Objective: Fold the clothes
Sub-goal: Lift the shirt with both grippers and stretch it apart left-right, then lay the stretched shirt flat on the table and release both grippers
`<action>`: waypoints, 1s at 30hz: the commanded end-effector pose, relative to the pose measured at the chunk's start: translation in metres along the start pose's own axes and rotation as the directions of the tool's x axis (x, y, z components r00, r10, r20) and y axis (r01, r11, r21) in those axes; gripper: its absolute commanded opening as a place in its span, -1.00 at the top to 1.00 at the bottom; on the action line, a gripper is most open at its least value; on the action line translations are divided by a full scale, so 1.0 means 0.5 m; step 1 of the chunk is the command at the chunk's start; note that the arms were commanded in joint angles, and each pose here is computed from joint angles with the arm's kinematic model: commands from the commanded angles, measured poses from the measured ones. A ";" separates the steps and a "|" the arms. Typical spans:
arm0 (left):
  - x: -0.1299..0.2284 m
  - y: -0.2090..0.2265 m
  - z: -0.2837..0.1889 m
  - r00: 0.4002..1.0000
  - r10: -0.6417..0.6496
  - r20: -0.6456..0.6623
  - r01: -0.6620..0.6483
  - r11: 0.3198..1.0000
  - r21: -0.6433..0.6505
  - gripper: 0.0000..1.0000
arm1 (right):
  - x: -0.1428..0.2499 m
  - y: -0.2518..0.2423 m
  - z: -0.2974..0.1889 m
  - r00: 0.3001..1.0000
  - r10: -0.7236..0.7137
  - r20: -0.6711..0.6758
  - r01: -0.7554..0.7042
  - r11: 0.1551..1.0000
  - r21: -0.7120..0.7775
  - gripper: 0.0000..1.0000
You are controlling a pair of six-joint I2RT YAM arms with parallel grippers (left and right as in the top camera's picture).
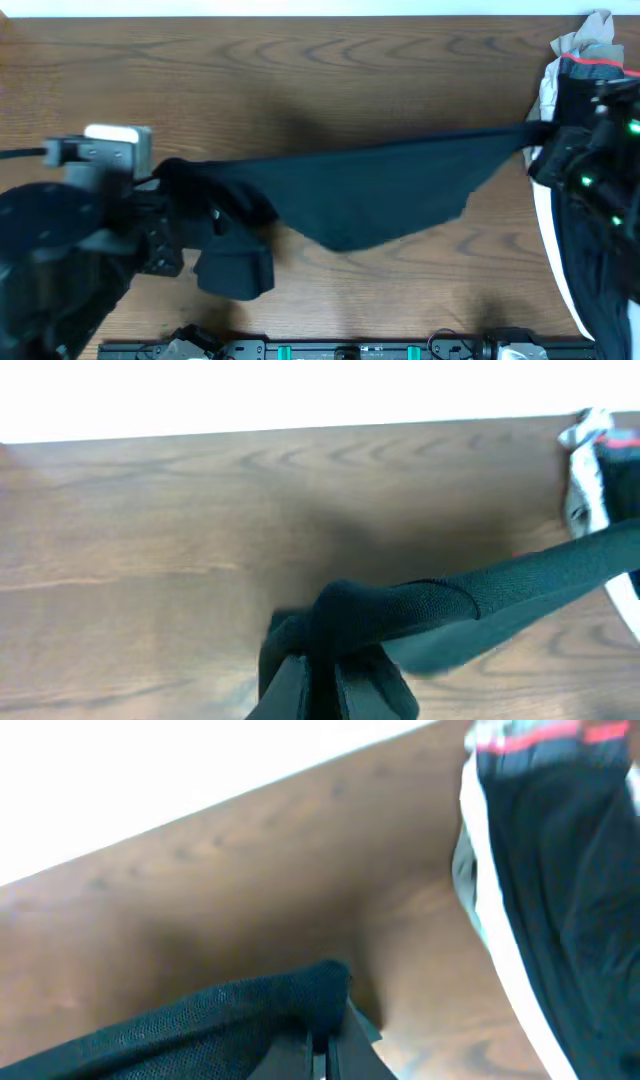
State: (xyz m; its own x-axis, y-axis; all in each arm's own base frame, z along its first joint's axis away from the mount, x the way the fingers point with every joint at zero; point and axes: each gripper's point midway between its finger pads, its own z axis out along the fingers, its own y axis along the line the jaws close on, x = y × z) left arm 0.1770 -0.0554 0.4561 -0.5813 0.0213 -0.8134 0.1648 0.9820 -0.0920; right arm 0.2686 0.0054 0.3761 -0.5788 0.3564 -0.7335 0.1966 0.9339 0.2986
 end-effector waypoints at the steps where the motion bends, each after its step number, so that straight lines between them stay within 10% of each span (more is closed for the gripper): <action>1: -0.010 -0.011 -0.026 0.999 0.026 0.029 -0.027 0.998 0.052 0.88 | -0.024 -0.019 -0.029 0.999 0.011 0.053 -0.014 0.998 0.054 0.97; 10: -0.020 0.054 -0.036 0.999 0.024 0.043 -0.018 0.991 -0.136 0.88 | 0.000 -0.009 -0.047 1.000 -0.002 0.002 0.002 1.000 0.020 0.97; 30: -0.080 0.062 -0.098 0.980 -0.014 0.200 0.039 0.992 -0.120 0.88 | -0.026 0.002 -0.127 0.999 0.015 0.042 -0.015 1.000 0.011 0.97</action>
State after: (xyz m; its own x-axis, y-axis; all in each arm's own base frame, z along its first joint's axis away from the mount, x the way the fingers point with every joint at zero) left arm 0.1432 -0.0211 0.5373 -0.3154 -0.1082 -0.9428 0.1413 0.9770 -0.1594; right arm 0.2107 0.0169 0.4342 -0.5382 0.3451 -0.7689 0.1123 0.9335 0.3405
